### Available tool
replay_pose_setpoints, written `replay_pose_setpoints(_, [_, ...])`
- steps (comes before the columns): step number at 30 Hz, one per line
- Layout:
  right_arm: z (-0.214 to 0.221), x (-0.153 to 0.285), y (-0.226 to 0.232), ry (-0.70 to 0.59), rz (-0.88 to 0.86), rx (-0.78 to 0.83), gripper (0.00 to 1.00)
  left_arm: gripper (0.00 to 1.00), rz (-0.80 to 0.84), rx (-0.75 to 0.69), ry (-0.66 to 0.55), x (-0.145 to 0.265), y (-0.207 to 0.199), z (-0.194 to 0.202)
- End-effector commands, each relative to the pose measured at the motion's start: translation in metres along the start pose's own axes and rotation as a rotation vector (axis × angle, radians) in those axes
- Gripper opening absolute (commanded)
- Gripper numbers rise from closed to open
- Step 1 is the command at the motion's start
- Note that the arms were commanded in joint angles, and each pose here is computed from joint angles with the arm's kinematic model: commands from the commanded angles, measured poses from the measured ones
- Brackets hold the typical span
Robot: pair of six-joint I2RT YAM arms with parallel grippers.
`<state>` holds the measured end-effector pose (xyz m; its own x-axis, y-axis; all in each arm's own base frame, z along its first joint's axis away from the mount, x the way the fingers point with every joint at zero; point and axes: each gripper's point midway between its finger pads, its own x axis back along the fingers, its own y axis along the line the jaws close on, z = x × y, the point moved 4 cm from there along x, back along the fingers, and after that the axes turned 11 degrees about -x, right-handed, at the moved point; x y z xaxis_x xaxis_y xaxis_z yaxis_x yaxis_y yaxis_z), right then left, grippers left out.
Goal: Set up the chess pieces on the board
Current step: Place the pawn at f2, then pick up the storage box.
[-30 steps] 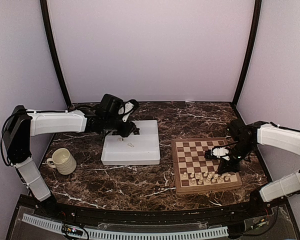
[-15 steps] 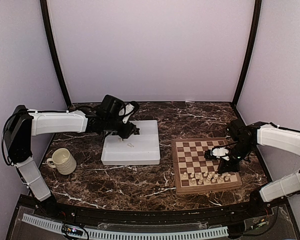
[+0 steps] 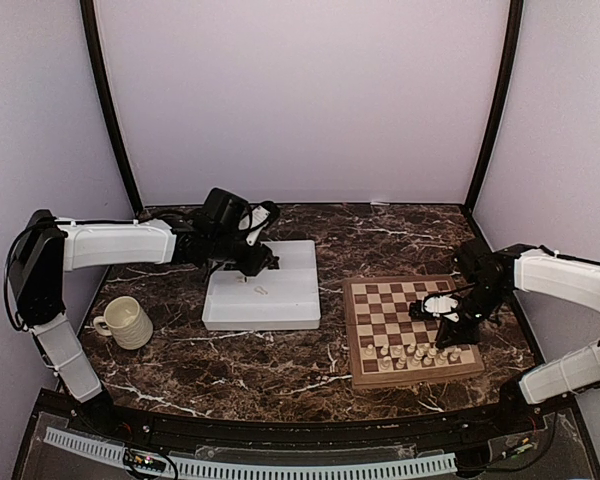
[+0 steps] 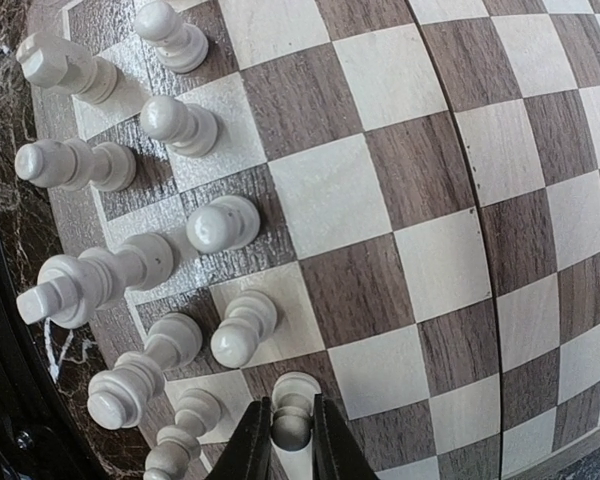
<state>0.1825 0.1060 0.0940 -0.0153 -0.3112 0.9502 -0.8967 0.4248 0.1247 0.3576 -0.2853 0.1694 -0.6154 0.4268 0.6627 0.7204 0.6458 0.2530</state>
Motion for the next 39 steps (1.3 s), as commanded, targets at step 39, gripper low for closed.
replay_pose_setpoints(39, [-0.067, 0.063, -0.028, -0.183, 0.002, -0.002, 0.31, 0.35, -0.030, 0.446, 0.505, 0.012, 0.026, 0.041])
